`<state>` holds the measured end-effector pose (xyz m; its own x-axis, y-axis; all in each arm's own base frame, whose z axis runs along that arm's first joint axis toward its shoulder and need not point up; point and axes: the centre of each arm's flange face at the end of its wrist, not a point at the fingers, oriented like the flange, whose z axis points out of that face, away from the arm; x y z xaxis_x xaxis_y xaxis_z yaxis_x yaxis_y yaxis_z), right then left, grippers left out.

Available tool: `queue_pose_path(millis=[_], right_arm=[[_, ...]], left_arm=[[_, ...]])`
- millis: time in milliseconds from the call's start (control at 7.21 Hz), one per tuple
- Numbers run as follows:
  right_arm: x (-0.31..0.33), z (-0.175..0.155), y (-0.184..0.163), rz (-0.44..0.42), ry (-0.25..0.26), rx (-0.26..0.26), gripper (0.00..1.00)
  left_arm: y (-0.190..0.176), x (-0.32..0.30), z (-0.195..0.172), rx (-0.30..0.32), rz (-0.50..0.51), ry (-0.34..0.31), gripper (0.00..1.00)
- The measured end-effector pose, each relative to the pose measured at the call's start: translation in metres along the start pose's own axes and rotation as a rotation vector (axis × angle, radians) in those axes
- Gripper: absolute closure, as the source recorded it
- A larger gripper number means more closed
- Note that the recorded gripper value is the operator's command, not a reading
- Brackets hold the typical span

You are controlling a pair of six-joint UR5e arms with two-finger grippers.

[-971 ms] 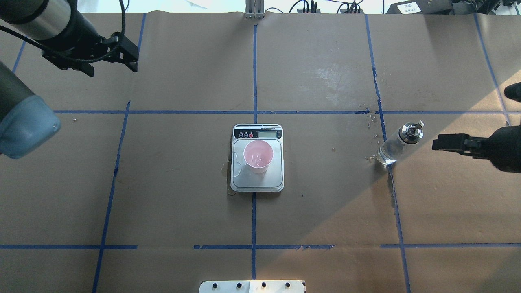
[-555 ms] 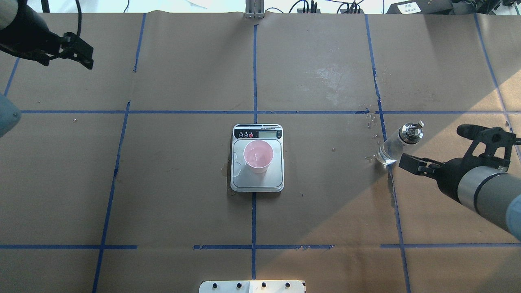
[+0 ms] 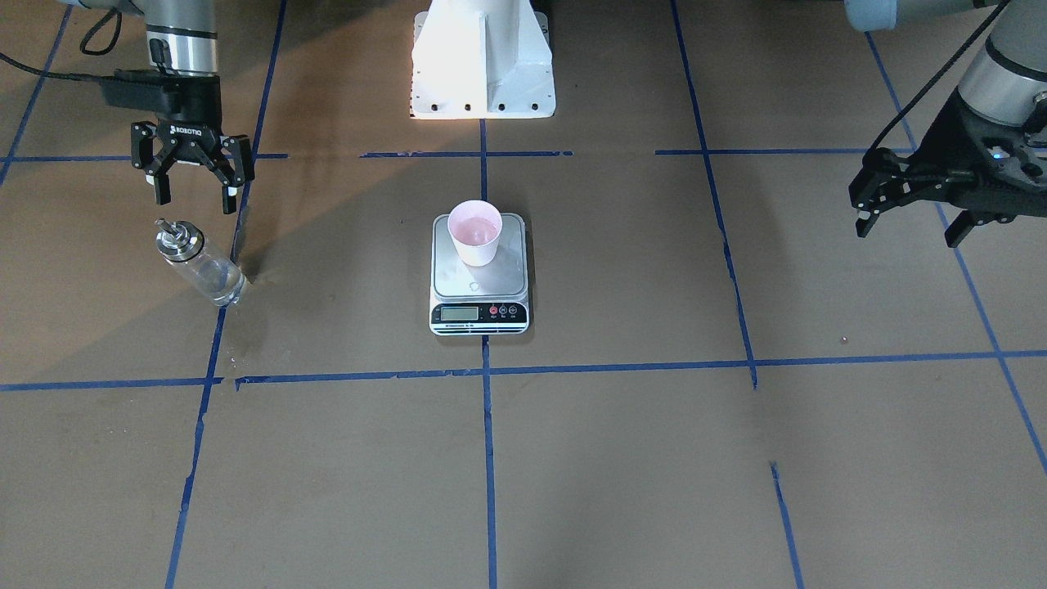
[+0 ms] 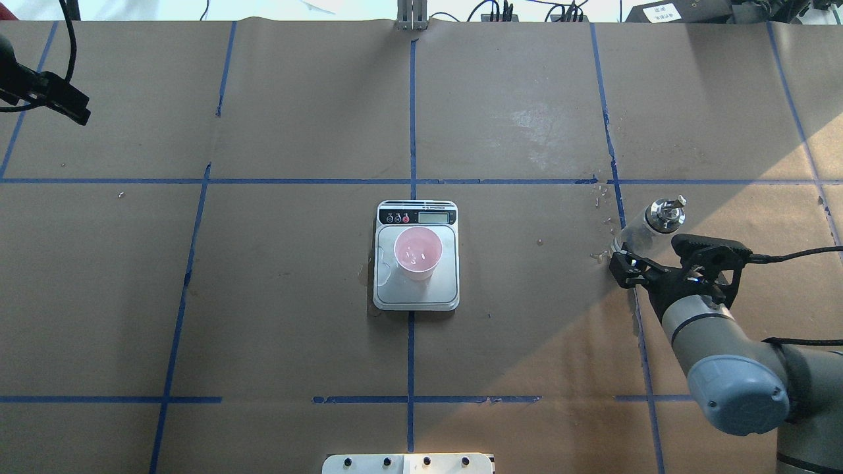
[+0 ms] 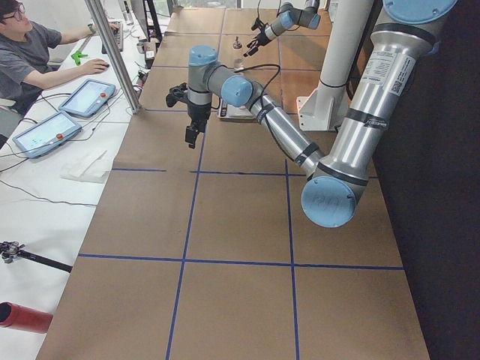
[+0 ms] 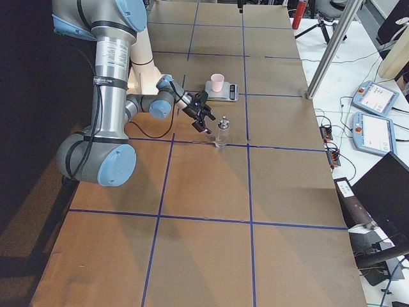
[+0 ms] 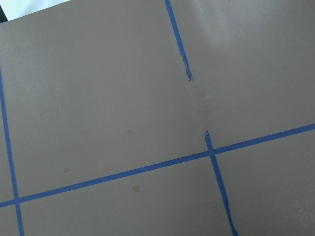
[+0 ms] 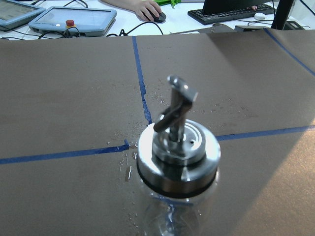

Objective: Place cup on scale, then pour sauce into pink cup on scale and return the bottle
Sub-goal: 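Reach the right gripper to the glass sauce bottle and grasp it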

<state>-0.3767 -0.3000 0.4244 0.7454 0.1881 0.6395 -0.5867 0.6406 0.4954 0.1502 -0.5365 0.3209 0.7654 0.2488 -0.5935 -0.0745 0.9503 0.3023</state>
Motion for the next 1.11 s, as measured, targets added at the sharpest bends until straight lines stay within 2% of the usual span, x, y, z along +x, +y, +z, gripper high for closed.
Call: queue_pose_path(millis=[277, 1110], right_arm=[[-0.007, 0.024, 0.017, -0.028, 0.026, 0.056, 0.00], [-0.003, 0.064, 0.039, -0.092, 0.089, 0.147, 0.00]], left_arm=[[-0.001, -0.002, 0.003, -0.006, -0.001, -0.003, 0.00], [-0.002, -0.002, 0.004, -0.006, -0.007, -0.003, 0.00]])
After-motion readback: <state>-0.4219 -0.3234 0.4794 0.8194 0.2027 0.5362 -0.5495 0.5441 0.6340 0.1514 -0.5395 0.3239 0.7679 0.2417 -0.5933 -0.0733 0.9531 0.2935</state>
